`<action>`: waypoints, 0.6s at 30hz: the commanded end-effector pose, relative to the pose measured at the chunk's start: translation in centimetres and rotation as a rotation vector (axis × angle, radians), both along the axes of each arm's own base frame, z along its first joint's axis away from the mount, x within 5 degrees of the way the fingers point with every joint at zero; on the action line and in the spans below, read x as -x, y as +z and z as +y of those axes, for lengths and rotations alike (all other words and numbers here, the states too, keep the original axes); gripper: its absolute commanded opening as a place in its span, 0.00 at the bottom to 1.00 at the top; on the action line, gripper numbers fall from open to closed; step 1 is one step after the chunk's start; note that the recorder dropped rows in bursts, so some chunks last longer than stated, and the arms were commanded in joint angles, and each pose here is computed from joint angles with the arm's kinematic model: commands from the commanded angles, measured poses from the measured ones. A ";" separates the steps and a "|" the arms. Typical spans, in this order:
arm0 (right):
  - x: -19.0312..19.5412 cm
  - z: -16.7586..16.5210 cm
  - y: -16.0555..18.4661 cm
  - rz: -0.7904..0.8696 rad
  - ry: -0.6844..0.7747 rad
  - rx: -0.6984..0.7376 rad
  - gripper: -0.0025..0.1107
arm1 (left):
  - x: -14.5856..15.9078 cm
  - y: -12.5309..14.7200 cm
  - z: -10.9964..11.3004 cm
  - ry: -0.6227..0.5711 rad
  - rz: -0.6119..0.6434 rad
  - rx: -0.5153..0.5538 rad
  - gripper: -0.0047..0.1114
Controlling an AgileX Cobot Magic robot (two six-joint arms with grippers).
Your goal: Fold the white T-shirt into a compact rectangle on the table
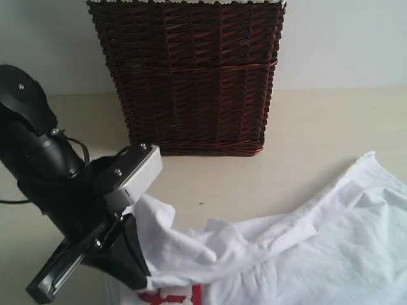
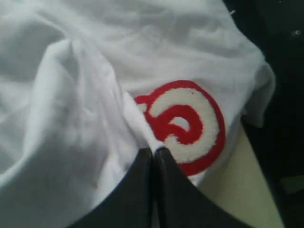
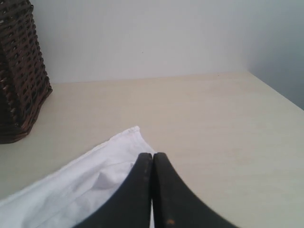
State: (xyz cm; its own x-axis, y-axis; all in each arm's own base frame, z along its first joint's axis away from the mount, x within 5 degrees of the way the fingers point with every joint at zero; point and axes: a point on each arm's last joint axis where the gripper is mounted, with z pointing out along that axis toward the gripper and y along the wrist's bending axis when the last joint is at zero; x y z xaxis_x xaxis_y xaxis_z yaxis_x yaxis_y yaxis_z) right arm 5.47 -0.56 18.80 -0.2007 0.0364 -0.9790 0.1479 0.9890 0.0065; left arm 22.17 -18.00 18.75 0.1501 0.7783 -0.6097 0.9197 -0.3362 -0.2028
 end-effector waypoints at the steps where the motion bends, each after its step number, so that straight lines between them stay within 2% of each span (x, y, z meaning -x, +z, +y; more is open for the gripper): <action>1: 0.0 0.0 0.0 -0.010 -0.001 0.004 0.02 | 0.6 -1.3 0.4 0.057 0.011 -0.040 0.07; 5: 0.0 0.0 0.0 -0.010 -0.001 0.004 0.02 | 0.3 -1.2 0.4 0.105 -0.001 -0.041 0.28; 7: 0.0 0.0 0.0 -0.010 -0.001 0.004 0.02 | 0.7 -0.9 0.4 0.117 0.045 -0.049 0.41; 10: 0.0 0.0 0.0 -0.010 -0.001 0.004 0.02 | 1.6 -0.1 0.6 0.088 0.133 -0.050 0.54; 14: 0.0 0.0 0.0 -0.010 -0.001 0.004 0.02 | 1.9 1.1 1.0 0.083 0.140 -0.033 0.55; 18: 0.0 0.0 0.0 -0.010 -0.001 0.004 0.02 | 0.4 3.7 1.5 0.143 0.051 0.021 0.55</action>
State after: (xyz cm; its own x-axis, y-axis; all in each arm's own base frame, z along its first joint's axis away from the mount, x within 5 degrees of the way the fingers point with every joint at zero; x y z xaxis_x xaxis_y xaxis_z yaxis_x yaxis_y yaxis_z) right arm 5.47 -0.56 18.80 -0.2007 0.0364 -0.9790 0.1479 0.9890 0.0065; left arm 20.83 -16.75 20.34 0.0108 0.8036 -0.5950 0.9216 -0.2388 -0.3059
